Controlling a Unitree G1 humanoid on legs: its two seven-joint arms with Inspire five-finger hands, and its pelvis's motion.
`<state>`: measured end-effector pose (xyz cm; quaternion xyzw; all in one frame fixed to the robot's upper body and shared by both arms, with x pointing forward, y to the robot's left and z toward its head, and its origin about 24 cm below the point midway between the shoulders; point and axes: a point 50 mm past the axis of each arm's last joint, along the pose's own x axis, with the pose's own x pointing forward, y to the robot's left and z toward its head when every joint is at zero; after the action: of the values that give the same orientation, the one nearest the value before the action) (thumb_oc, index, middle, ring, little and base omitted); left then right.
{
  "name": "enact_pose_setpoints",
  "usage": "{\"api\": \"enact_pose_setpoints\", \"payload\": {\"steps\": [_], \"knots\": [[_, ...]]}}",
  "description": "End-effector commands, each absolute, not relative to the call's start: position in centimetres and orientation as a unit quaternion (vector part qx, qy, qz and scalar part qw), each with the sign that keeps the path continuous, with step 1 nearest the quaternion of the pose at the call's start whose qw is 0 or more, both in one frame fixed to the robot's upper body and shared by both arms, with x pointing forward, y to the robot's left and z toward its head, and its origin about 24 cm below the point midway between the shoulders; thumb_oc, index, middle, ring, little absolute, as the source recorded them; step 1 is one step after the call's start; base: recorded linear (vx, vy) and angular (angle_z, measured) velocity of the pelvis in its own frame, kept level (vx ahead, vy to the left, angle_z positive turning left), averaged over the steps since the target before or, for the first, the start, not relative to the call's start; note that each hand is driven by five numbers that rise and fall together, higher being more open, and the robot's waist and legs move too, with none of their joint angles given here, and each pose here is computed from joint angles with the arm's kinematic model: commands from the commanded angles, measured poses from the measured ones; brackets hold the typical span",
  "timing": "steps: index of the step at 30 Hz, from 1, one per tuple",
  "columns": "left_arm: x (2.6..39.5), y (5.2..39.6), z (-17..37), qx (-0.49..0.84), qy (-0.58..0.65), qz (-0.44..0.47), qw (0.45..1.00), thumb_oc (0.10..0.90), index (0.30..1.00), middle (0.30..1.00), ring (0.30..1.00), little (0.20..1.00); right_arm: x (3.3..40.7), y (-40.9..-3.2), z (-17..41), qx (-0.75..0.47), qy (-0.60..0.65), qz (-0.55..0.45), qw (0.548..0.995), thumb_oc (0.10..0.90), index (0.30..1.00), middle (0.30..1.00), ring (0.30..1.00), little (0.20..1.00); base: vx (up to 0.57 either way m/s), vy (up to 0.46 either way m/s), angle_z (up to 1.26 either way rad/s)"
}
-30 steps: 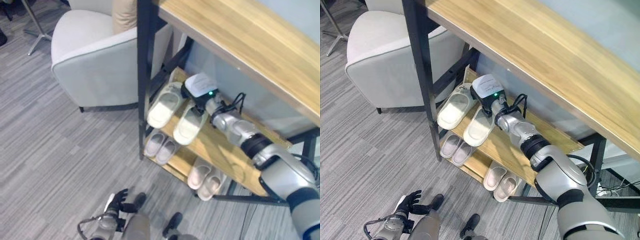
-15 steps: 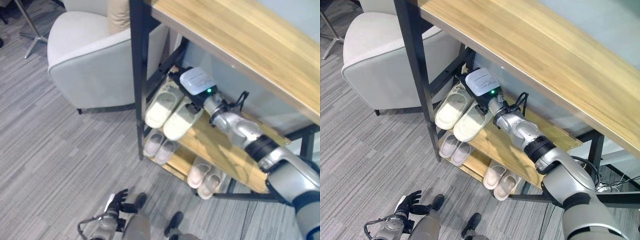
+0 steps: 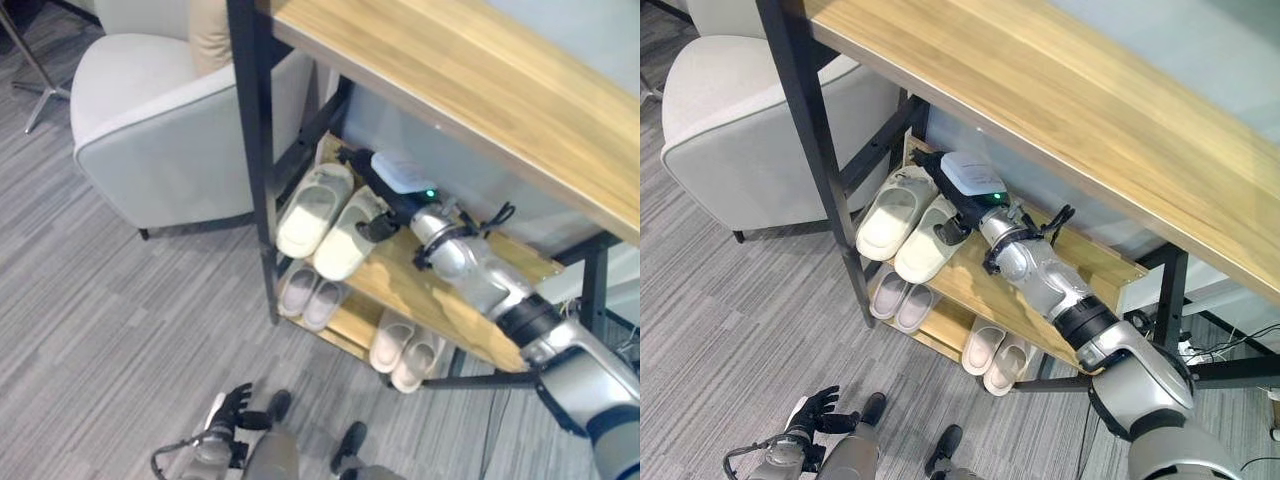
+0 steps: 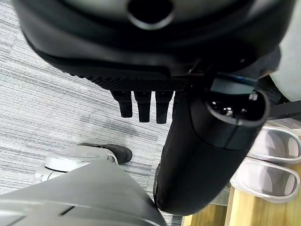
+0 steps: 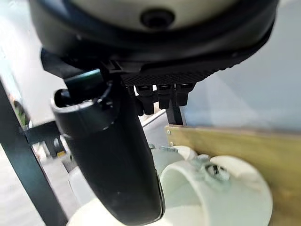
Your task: Arrange the slippers neatly on the shoe rack.
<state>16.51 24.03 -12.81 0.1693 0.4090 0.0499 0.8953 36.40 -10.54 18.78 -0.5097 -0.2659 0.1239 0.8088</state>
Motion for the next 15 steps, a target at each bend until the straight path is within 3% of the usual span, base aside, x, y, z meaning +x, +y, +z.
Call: {"api": "enact_pose_setpoints", "payload": {"steps": [1, 15], "knots": [[13.7, 22.0, -14.5, 0.150, 0.451, 0.014, 0.880, 0.800, 0.900, 0.900, 0.900, 0.900, 35.4, -10.6, 23.6, -0.390, -0.354, 0.091, 0.845, 0.800, 0.900, 0.900, 0.900, 0.900, 0.00, 0.000, 0.00], [13.2, 22.2, -14.8, 0.147, 0.468, 0.031, 0.871, 0.800, 0.900, 0.900, 0.900, 0.900, 31.4, -12.7, 17.6, -0.168, -0.291, 0.090, 0.938, 0.800, 0.900, 0.900, 0.900, 0.900, 0.00, 0.002, -0.03]]}}
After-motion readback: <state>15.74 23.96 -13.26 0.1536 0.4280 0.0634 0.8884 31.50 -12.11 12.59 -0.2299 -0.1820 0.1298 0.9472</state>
